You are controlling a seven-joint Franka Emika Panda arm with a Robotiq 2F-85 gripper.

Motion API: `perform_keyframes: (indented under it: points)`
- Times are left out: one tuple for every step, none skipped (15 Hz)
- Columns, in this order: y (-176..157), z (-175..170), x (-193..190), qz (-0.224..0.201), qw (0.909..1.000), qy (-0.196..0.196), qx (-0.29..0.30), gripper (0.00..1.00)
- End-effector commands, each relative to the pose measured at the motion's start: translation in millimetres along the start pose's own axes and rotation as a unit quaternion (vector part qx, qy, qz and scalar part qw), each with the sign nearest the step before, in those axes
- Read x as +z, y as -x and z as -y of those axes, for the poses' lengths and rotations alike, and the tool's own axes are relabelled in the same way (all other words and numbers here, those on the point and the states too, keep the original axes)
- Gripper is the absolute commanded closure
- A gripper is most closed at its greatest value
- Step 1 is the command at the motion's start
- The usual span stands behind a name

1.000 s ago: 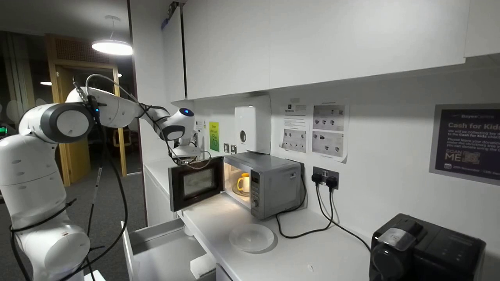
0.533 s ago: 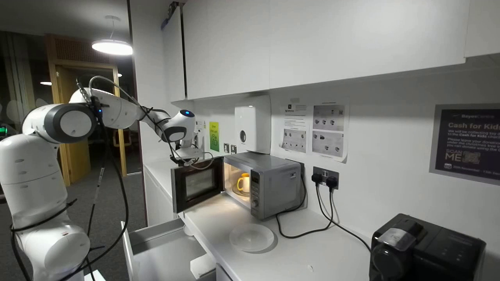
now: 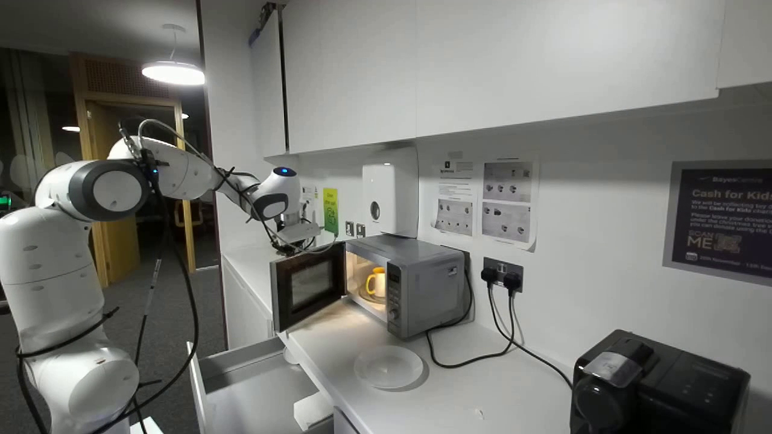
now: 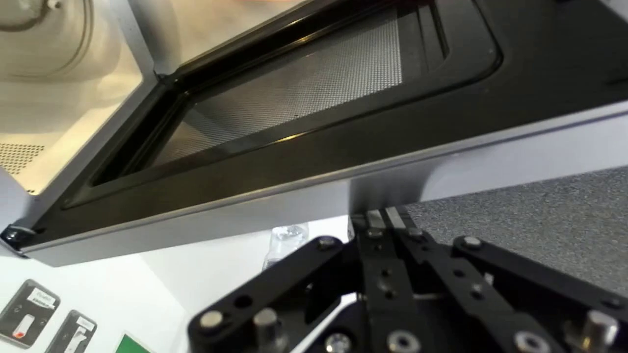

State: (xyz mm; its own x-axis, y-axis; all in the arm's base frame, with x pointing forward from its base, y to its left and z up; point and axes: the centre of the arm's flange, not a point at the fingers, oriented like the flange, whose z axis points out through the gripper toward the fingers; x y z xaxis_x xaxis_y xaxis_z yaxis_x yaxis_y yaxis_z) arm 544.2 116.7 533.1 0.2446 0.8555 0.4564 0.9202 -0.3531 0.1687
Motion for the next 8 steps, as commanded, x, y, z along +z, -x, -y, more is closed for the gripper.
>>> perform_keyframes:
  points:
    - [13.5, -9.2, -1.1, 0.023, 0.9988, 0.036, -0.024, 1.0]
    - [16.8, -12.0, -0.9, 0.032, 0.9983, 0.04, -0.027, 1.0]
    - [21.7, -16.1, -0.2, 0.041, 0.9976, 0.048, -0.029, 1.0]
    - [26.1, -20.0, -0.3, 0.05, 0.9968, 0.054, -0.032, 1.0]
    - [31.6, -25.5, -0.5, 0.057, 0.9958, 0.063, -0.032, 1.0]
    - [36.2, -30.2, -0.7, 0.063, 0.995, 0.07, -0.032, 1.0]
    - [41.1, -35.7, -1.7, 0.068, 0.9939, 0.08, -0.033, 1.0]
    - [45.7, -41.1, -2.7, 0.073, 0.9926, 0.091, -0.033, 1.0]
